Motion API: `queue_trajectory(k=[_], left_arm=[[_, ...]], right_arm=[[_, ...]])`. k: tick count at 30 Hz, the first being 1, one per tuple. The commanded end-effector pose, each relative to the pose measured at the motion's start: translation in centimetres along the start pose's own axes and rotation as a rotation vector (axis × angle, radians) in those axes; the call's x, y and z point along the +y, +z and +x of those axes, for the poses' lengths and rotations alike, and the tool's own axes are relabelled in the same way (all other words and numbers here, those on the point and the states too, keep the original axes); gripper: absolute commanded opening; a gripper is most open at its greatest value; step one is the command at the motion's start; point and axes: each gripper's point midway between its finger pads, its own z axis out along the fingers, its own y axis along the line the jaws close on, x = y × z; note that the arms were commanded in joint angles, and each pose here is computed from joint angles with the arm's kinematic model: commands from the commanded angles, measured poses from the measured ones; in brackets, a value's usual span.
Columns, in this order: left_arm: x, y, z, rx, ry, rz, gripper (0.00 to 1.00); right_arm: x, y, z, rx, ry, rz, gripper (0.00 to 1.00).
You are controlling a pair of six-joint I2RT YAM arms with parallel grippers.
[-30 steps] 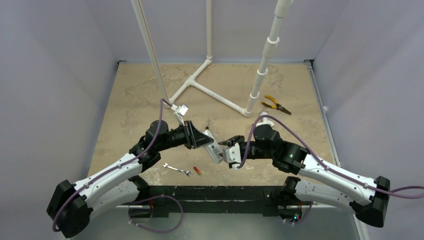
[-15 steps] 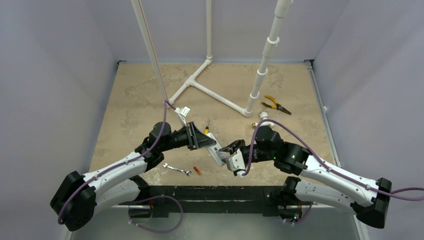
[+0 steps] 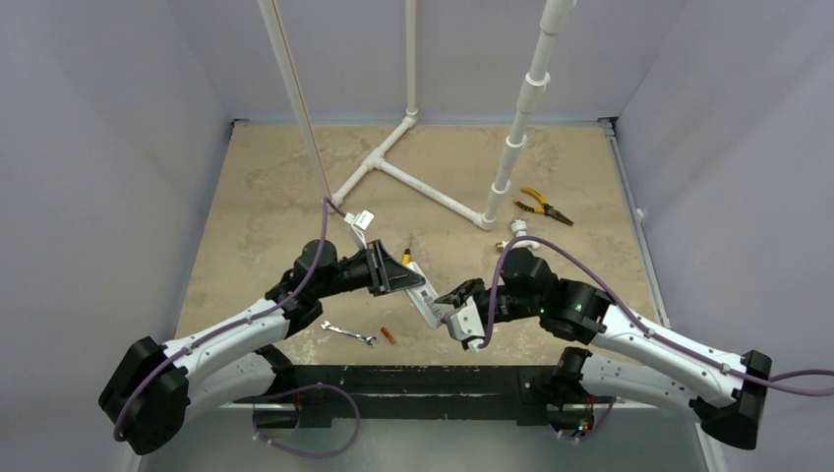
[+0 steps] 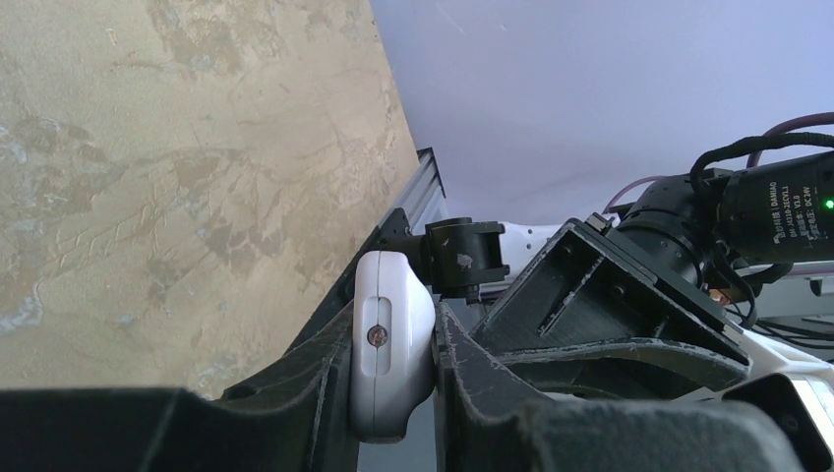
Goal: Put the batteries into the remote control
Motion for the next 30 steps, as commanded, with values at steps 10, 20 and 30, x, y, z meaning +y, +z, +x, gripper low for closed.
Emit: queue_trajectory(k=[10, 20, 30], left_arm=[[-3.1, -0.3, -1.0, -0.004, 0.023, 0.083, 0.00], [-3.1, 0.1, -1.0, 0.013, 0.024, 0.085, 0.00], [-3.0, 0.3, -1.0, 0.017, 0.019, 0.095, 0.00]], right_arm=[[-0.9, 0.2, -1.0, -0.020, -0.024, 0.004, 0.37], [-1.0, 0.6, -0.8, -0.023, -0.018, 0.005, 0.36], [-1.7, 0.8, 0.3, 0.024, -0.014, 0.049, 0.35]])
